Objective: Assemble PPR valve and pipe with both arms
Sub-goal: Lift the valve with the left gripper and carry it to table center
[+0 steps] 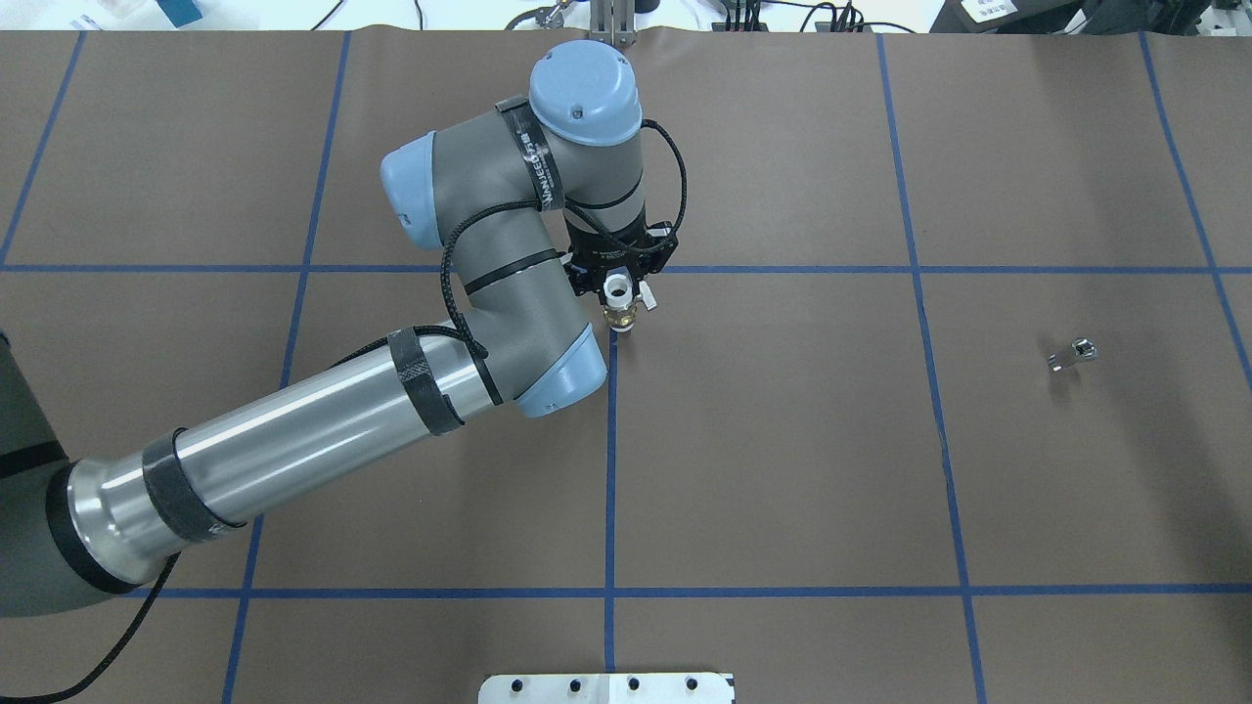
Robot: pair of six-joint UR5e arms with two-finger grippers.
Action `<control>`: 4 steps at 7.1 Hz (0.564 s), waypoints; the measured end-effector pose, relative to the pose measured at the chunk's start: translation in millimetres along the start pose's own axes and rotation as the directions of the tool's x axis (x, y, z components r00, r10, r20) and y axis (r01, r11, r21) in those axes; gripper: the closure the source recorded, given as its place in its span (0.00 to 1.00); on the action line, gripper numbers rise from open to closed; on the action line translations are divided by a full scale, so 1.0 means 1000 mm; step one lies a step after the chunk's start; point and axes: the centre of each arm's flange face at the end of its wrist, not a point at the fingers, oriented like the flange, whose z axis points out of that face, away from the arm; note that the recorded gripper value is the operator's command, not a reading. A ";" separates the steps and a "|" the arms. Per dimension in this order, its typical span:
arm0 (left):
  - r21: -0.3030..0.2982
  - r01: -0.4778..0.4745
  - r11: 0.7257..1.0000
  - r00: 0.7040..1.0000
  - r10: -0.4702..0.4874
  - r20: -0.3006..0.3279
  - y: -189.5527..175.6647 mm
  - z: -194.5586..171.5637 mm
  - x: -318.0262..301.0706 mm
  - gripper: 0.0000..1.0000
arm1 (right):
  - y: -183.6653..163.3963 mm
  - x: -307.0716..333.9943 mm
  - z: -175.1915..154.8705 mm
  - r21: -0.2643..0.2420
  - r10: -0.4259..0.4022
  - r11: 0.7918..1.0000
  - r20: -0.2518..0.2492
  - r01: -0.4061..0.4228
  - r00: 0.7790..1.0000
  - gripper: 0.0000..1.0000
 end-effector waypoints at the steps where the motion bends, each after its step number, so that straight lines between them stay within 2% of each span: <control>1: -0.002 0.001 1.000 1.000 -0.001 0.003 0.000 0.000 0.000 1.00 | 0.000 0.000 0.000 0.000 0.000 1.000 0.000 0.000 1.000 0.00; 4: -0.004 0.003 1.000 1.000 -0.003 0.010 0.001 0.001 -0.002 1.00 | 0.000 0.001 0.001 -0.002 0.002 1.000 0.000 -0.002 1.000 0.00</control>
